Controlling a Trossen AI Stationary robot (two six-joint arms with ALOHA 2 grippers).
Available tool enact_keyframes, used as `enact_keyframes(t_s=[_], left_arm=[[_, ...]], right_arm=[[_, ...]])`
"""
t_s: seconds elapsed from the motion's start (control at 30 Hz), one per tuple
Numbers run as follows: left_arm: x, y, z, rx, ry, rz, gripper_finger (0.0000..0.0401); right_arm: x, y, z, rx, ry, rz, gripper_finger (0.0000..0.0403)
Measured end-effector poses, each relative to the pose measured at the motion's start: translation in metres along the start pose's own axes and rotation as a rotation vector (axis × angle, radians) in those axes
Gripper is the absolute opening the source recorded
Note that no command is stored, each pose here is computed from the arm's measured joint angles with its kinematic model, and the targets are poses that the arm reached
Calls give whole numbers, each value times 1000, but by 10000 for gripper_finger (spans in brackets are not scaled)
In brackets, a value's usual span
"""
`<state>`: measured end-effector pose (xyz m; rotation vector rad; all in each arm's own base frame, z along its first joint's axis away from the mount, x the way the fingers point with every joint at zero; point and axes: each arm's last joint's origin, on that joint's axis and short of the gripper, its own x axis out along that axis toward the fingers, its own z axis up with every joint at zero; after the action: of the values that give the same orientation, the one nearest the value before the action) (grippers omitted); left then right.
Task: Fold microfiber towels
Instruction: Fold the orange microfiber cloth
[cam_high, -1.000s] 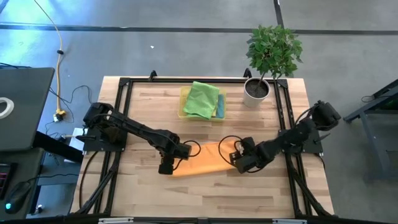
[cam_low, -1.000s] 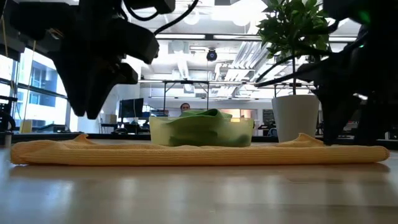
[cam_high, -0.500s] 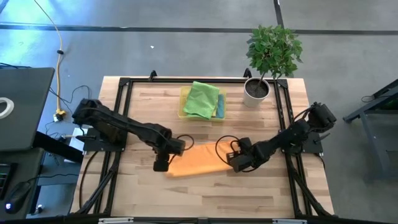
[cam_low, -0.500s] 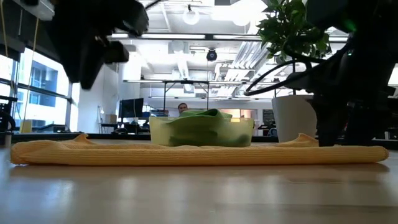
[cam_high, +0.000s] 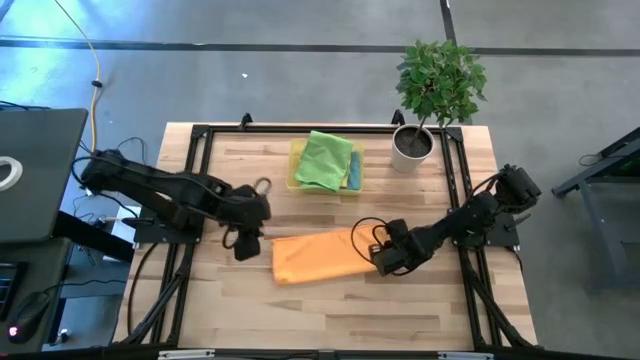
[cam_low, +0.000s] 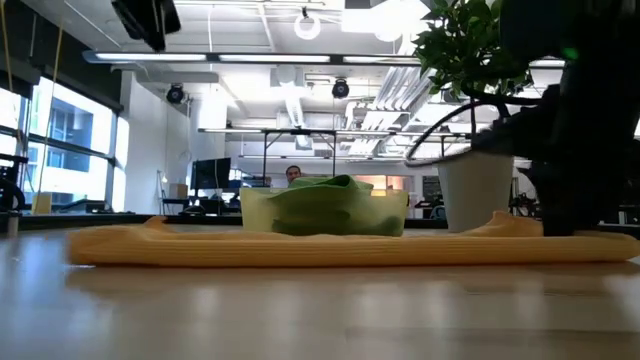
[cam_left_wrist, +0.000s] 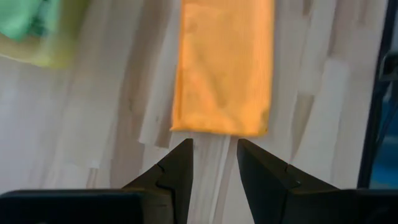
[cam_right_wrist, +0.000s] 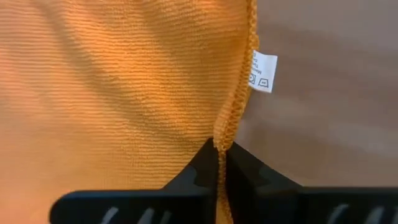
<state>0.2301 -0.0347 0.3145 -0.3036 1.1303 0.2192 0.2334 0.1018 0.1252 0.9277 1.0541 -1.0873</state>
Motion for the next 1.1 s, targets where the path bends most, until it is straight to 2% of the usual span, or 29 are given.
enact_keyframes(t_s=[0.13, 0.2, 0.3, 0.47, 0.6, 0.8, 0.93, 1.1], left_arm=[[-20, 6, -5, -44, -89, -1, 115], [-26, 8, -6, -52, -123, -7, 115], [-32, 10, -8, -55, -148, -17, 115], [-36, 10, -9, -27, -168, -25, 115], [-36, 11, -9, 15, -170, -23, 115], [-36, 11, -10, 93, -172, -17, 115], [-36, 11, -10, 138, -170, -12, 115], [-37, 11, -11, 173, -168, -9, 115]], right_arm=[[-14, -13, 6, -64, 1, -157, 3], [-26, -11, 8, -71, 30, -175, 2], [-40, -14, 11, -129, 56, -279, 1], [-75, -2, 17, -154, 84, -297, 1], [-105, 18, 20, -129, 110, -185, 0], [-137, 50, 23, -24, 89, 63, 0], [-140, 71, 25, 40, 22, 193, 0], [-127, 100, 28, 76, -10, 319, 0]])
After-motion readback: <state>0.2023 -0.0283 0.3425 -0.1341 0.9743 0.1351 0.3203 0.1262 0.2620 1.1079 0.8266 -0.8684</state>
